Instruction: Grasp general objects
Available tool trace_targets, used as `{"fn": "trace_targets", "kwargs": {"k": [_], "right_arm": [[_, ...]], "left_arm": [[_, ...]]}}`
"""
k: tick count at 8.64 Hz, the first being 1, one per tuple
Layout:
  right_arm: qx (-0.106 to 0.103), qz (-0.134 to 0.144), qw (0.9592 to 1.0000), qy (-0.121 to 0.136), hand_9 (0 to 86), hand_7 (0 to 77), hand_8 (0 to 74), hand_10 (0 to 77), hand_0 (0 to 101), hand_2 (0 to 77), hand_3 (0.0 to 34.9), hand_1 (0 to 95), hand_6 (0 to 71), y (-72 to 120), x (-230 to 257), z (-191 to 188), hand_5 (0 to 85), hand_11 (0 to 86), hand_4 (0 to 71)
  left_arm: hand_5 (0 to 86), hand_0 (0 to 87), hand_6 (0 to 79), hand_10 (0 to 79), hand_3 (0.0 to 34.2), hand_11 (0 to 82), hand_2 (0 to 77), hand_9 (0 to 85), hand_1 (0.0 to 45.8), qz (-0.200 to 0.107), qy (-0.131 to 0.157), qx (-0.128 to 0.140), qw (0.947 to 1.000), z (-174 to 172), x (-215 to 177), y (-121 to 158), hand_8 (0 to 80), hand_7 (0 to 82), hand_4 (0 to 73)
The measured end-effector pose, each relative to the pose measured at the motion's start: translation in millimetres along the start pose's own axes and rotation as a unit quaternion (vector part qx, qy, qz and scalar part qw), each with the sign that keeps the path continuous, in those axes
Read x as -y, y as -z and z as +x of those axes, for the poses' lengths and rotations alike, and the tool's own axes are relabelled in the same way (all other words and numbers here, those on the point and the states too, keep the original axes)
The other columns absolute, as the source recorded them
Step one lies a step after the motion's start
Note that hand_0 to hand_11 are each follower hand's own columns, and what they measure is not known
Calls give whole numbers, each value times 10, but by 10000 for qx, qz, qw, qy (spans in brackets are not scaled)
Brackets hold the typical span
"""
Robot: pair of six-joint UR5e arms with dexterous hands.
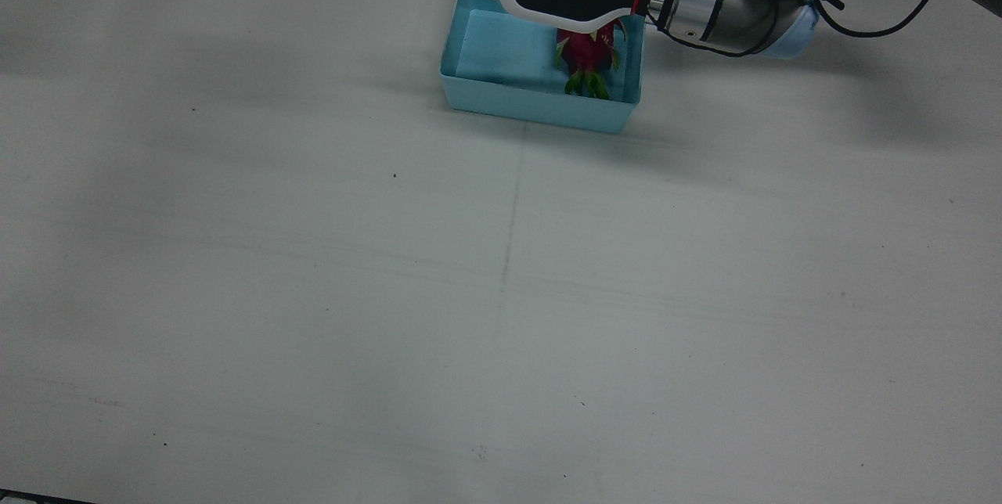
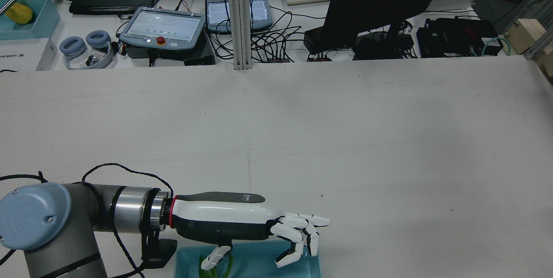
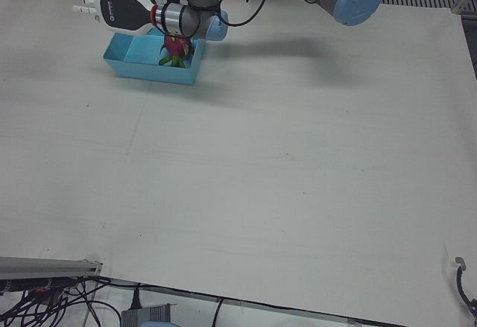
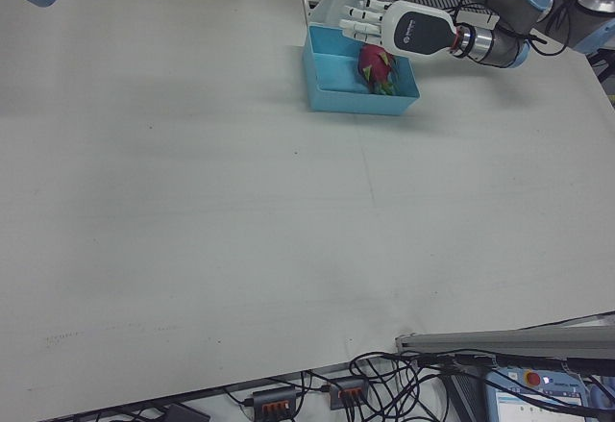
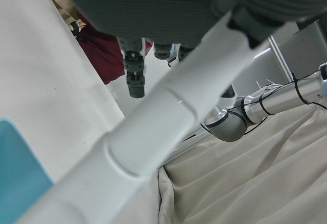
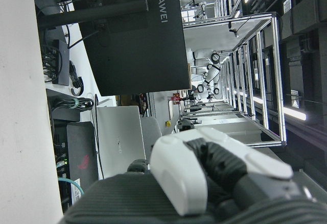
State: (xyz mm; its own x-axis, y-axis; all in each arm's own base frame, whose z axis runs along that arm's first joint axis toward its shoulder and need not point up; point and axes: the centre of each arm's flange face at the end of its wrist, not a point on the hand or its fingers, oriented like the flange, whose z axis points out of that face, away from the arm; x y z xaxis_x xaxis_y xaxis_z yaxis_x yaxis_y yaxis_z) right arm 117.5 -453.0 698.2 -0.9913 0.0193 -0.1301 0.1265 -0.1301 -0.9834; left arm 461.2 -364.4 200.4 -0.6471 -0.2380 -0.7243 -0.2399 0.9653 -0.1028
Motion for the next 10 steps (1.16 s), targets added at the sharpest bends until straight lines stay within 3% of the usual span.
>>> {"fn": "trace_targets", "kwargs": {"k": [1,2,3,4,5,6,7,8,10], "right_arm": [[0,-2,10000,0,5,0,0,0,0,774,0,949,0,0,-2,0,0,5,0],[-1,-5,10000,0,5,0,0,0,0,774,0,949,0,0,-5,1,0,5,0],[-1,-6,10000,0,5,0,0,0,0,774,0,949,0,-1,-6,1,0,5,0],[-1,-7,10000,0,5,0,0,0,0,774,0,949,0,-1,-7,1,0,5,0],[-1,-5,10000,0,5,0,0,0,0,774,0,949,0,-1,-5,1,0,5,0],[0,-3,10000,0,5,0,0,0,0,774,0,949,0,0,-3,0,0,5,0],[0,2,10000,0,5,0,0,0,0,774,0,949,0,0,2,0,0,5,0],[1,4,10000,0,5,0,0,0,0,774,0,949,0,0,4,-1,0,5,0],[0,3,10000,0,5,0,0,0,0,774,0,949,0,0,3,0,0,5,0]], "left_arm": [[753,803,76,235,0,267,0,142,0,446,-34,-114,9989,-39,206,372,16,556,49],[747,802,213,235,0,267,0,180,0,942,-66,-202,9953,-54,412,822,16,660,142],[720,802,355,235,0,551,0,180,0,1476,-128,-249,9886,-23,648,1287,27,704,262],[720,802,355,235,0,551,0,180,0,1932,-196,-242,9807,14,874,1672,27,704,262],[704,802,491,235,0,687,0,267,0,2374,-238,-212,9709,21,1104,2026,202,704,382],[704,804,627,235,0,704,0,376,0,2828,-268,-241,9585,24,1321,2349,327,704,507],[698,802,704,235,0,704,0,480,0,3287,-241,-366,9434,34,1530,2665,436,698,622],[693,802,704,235,0,704,0,704,0,3705,-115,-536,9272,2,1739,2980,671,698,660],[693,802,704,229,0,704,0,704,0,4379,-63,-793,8955,41,2152,3725,704,698,665]]}}
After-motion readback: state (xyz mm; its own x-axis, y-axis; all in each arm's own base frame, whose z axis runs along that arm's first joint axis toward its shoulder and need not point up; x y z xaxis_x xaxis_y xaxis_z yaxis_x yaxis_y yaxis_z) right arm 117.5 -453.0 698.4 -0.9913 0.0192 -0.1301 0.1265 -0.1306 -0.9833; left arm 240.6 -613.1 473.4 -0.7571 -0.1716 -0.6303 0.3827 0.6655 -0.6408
